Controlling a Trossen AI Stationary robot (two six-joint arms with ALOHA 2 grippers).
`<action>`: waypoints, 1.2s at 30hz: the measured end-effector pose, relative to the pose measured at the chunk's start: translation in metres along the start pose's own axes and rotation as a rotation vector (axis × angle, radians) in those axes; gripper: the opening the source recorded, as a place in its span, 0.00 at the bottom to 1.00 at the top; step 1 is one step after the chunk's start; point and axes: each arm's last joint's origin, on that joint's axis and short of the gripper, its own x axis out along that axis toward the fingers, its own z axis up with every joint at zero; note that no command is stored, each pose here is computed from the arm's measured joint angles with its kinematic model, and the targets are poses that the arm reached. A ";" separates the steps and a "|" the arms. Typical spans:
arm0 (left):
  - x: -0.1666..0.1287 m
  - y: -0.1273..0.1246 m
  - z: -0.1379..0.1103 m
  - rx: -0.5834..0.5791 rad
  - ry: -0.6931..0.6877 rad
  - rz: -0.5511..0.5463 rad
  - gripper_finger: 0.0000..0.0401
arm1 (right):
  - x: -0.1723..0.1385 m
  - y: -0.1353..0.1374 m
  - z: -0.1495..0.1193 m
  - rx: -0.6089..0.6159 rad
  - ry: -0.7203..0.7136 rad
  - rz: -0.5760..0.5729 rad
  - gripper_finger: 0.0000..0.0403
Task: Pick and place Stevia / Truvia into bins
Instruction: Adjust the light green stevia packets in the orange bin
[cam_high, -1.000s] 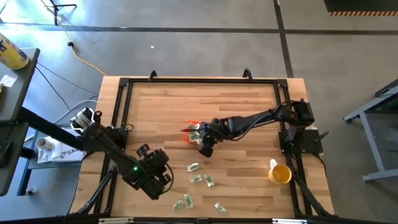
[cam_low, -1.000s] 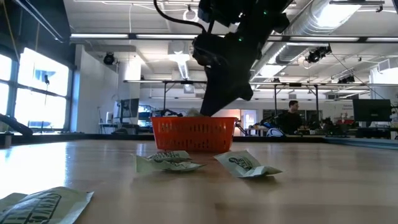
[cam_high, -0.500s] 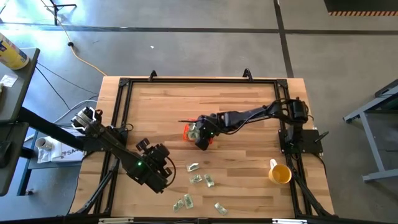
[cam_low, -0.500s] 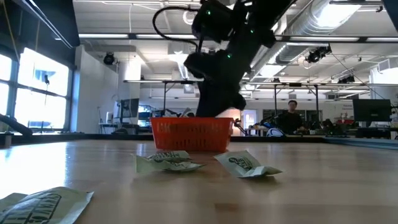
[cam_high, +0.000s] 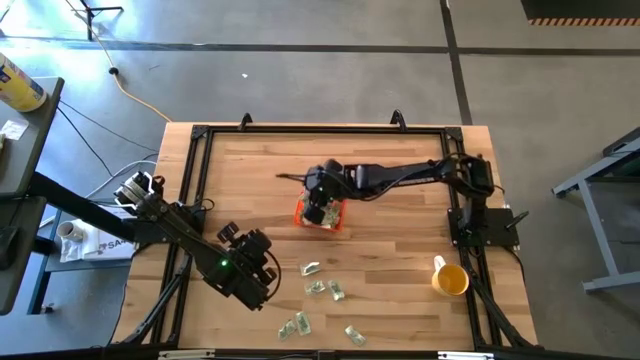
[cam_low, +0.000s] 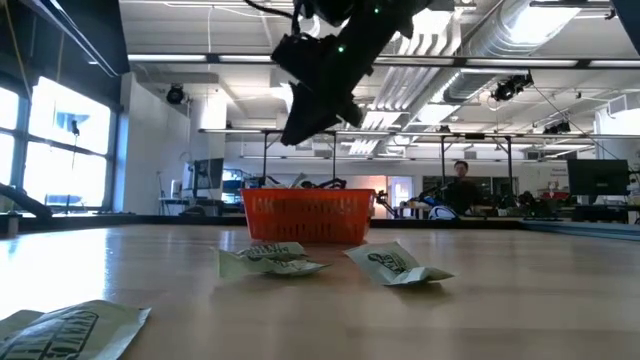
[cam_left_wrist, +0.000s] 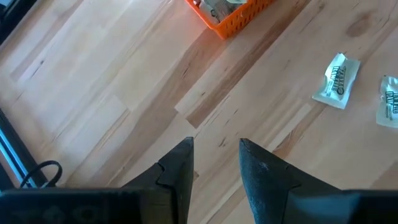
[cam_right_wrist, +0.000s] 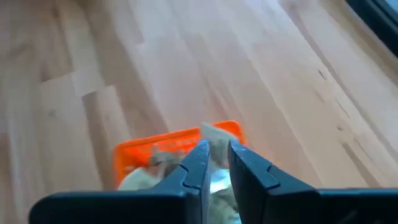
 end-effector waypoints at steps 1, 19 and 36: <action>0.000 0.000 0.000 -0.001 0.000 0.000 0.40 | 0.002 -0.003 0.000 0.018 0.001 -0.002 0.12; 0.014 -0.004 -0.009 -0.013 0.006 -0.019 0.40 | 0.045 0.012 -0.032 0.101 0.136 -0.056 0.06; 0.014 -0.004 -0.009 -0.005 0.003 -0.015 0.40 | 0.052 0.018 -0.043 0.106 0.211 -0.016 0.08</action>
